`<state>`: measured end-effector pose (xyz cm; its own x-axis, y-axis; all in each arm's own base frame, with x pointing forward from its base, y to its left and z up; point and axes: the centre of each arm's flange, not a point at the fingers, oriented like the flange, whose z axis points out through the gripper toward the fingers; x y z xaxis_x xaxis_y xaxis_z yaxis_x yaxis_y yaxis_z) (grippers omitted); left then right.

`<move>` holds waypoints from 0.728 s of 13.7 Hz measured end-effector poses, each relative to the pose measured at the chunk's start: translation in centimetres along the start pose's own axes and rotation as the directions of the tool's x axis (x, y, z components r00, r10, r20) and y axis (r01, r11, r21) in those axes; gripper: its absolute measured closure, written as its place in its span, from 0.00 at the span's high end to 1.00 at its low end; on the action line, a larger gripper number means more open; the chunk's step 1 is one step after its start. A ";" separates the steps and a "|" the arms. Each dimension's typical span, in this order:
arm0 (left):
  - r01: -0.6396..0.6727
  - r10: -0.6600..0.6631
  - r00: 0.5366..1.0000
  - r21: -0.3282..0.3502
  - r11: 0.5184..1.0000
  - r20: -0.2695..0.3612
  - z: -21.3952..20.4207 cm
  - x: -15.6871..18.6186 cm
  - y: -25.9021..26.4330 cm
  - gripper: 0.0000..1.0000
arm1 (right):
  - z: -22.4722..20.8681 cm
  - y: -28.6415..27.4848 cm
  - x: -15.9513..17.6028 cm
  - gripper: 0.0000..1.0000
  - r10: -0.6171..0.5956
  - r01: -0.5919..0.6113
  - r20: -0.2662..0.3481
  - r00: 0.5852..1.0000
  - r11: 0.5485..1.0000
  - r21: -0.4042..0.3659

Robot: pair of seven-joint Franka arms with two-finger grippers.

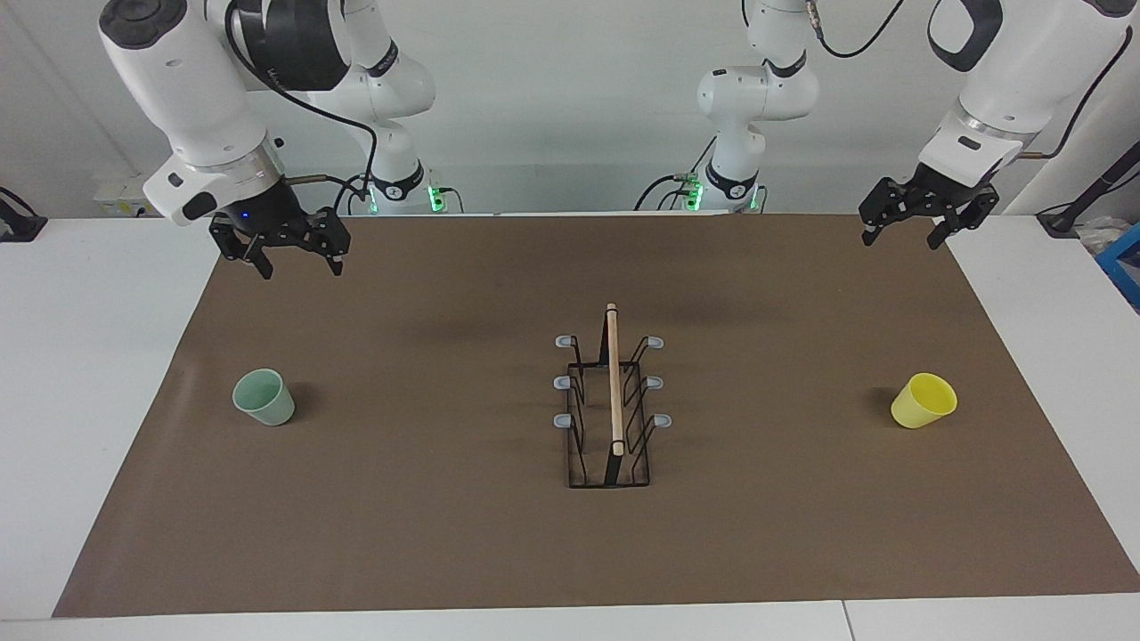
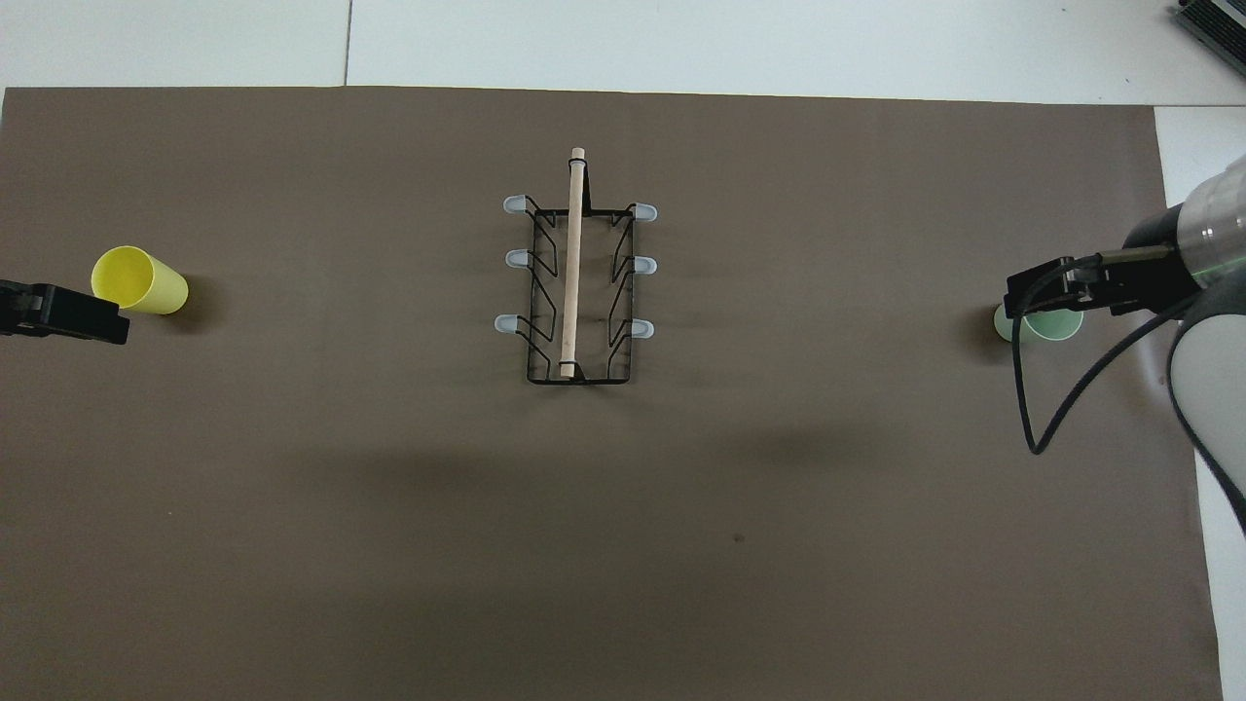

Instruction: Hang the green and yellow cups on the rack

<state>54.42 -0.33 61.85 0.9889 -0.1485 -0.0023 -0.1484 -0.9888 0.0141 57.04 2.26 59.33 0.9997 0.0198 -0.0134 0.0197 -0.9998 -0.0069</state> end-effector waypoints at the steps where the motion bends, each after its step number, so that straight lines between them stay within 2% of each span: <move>1: -0.001 0.001 1.000 0.000 1.000 0.002 0.0 0.0 0.0 1.00 | 0.1 0.0 -0.1 1.00 -0.007 0.007 0.013 1.000 1.000 -0.029; 4: -0.003 0.003 1.000 -0.001 1.000 0.004 0.1 0.0 0.2 1.00 | 0.3 -0.3 -0.4 1.00 -0.072 0.077 0.039 0.997 0.988 -0.138; 6: -0.007 0.007 1.000 0.000 1.000 0.004 0.1 0.0 0.4 1.00 | 1.3 -0.8 -0.3 1.00 -0.219 0.231 0.081 0.972 0.951 -0.206; 8: -0.008 0.008 1.000 0.000 1.000 0.004 0.1 0.0 0.5 1.00 | 2.8 -1.3 0.0 1.00 -0.387 0.406 0.124 0.914 0.879 -0.250; 10: 0.004 -0.004 1.000 0.000 1.000 0.004 0.1 0.0 0.5 1.00 | 4.4 -0.8 0.4 1.00 -0.554 0.584 0.185 0.812 0.771 -0.256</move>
<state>54.39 -0.82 61.72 0.9894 -0.1451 -0.0064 -0.1450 -0.9893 0.0144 57.34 3.07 54.89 0.7984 0.5707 -0.1920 0.6021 -0.7607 0.2426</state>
